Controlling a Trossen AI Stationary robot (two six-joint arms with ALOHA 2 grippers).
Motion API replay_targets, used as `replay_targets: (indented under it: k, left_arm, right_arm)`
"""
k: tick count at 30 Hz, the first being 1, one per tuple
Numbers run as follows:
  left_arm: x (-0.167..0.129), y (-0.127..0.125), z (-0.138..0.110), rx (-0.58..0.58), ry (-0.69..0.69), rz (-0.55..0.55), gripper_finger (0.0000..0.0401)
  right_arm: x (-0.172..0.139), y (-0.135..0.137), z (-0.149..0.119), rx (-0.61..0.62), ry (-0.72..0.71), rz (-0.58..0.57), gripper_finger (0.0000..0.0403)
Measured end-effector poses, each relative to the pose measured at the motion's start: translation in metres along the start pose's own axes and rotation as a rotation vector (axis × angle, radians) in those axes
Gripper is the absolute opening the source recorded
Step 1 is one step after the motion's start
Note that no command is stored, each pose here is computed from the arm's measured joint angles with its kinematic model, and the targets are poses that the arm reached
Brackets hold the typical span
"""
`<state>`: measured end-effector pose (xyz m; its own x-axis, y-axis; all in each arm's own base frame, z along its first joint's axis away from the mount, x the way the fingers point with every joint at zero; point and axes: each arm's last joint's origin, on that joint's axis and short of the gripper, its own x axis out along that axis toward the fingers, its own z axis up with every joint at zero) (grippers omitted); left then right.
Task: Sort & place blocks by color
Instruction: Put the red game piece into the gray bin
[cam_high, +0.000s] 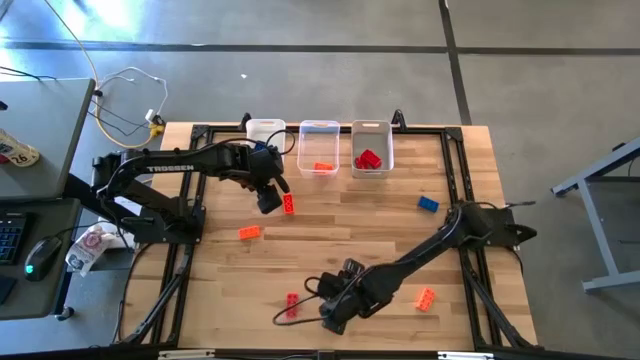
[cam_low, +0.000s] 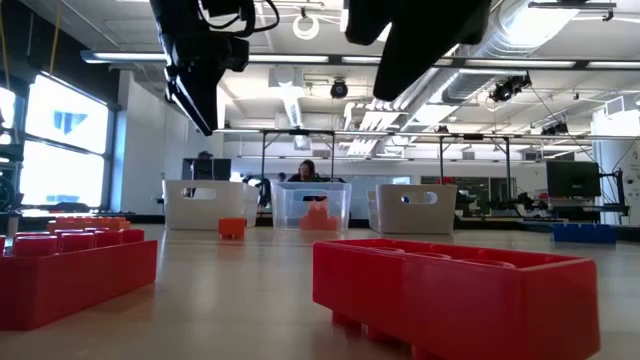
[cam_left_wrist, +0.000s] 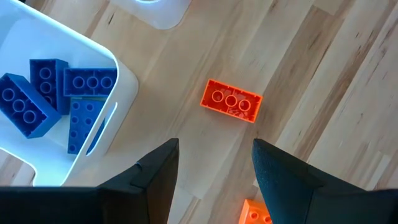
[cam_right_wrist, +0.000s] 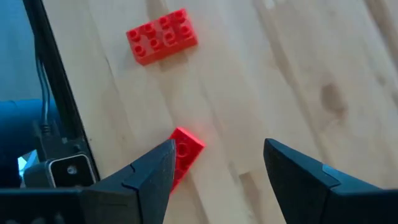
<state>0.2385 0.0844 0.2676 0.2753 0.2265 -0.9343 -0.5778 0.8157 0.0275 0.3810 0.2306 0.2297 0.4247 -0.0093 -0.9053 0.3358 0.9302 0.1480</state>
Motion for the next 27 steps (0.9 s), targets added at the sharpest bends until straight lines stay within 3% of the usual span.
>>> replay_targets:
  k: [15,27]
  left_arm:
    - [0.000,0.000,0.000,-0.051,-0.004,0.012,0.0188]
    - [0.000,0.000,0.000,-0.074,-0.005,0.015,0.0188]
  right_arm:
    - [0.036,0.018,-0.030,0.149,0.055,-0.097,0.0231]
    - [0.035,0.030,-0.036,0.188,-0.002,-0.047,0.0231]
